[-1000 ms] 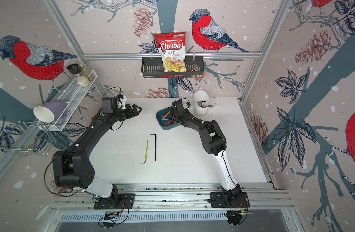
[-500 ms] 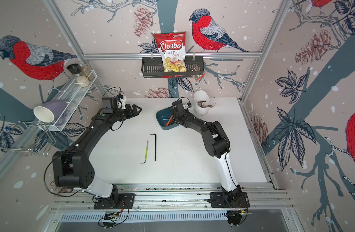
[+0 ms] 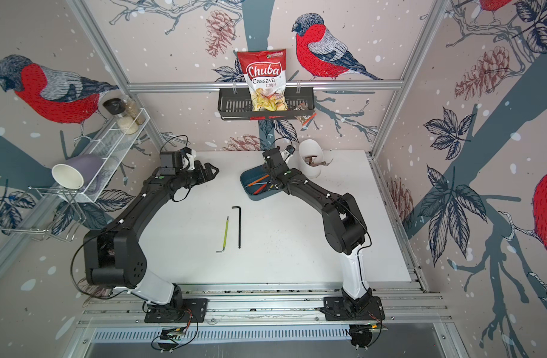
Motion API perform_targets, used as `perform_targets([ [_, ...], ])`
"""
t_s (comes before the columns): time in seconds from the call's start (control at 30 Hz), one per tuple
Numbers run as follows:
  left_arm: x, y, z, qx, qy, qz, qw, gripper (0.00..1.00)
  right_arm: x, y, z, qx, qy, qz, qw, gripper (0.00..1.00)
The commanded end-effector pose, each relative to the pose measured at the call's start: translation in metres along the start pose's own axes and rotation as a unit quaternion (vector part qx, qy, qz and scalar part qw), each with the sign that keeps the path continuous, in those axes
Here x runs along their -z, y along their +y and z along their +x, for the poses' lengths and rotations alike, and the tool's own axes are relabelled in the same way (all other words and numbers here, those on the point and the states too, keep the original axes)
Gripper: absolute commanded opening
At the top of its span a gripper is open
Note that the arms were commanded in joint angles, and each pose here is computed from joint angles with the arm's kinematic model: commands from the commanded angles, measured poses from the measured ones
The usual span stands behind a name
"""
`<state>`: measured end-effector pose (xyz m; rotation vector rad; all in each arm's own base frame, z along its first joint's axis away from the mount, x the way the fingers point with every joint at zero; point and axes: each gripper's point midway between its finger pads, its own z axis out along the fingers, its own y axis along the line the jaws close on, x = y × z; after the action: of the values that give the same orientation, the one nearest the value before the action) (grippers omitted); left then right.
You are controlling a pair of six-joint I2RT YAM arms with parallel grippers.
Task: Put the hex key on the desktop into the storage box
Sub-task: Place the Allen key in the storage box.
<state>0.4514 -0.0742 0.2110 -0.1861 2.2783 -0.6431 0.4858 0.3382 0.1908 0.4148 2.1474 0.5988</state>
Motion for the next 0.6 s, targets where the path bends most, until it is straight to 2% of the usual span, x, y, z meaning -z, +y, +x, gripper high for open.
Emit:
perform_targets([
  [0.0,-0.002,0.001,-0.002,-0.006,-0.002,0.001,1.0,0.95,0.009,-0.007,0.042,0.133,0.06,0.037,0.989,0.5],
  [0.07,-0.006,0.001,0.001,-0.002,0.005,0.006,1.0,0.95,0.019,-0.012,0.071,0.153,0.097,0.042,0.983,0.5],
  [0.17,-0.013,0.001,0.005,0.006,0.019,0.015,1.0,0.95,0.043,-0.01,0.132,0.17,0.153,0.007,0.973,0.5],
  [0.27,-0.017,0.004,0.009,0.011,0.026,0.014,0.999,0.95,0.062,-0.009,0.177,0.175,0.198,-0.01,0.964,0.5],
  [0.57,-0.019,0.009,0.009,0.012,0.029,0.003,0.999,0.95,0.078,-0.017,0.245,0.256,0.286,0.041,0.923,0.51],
])
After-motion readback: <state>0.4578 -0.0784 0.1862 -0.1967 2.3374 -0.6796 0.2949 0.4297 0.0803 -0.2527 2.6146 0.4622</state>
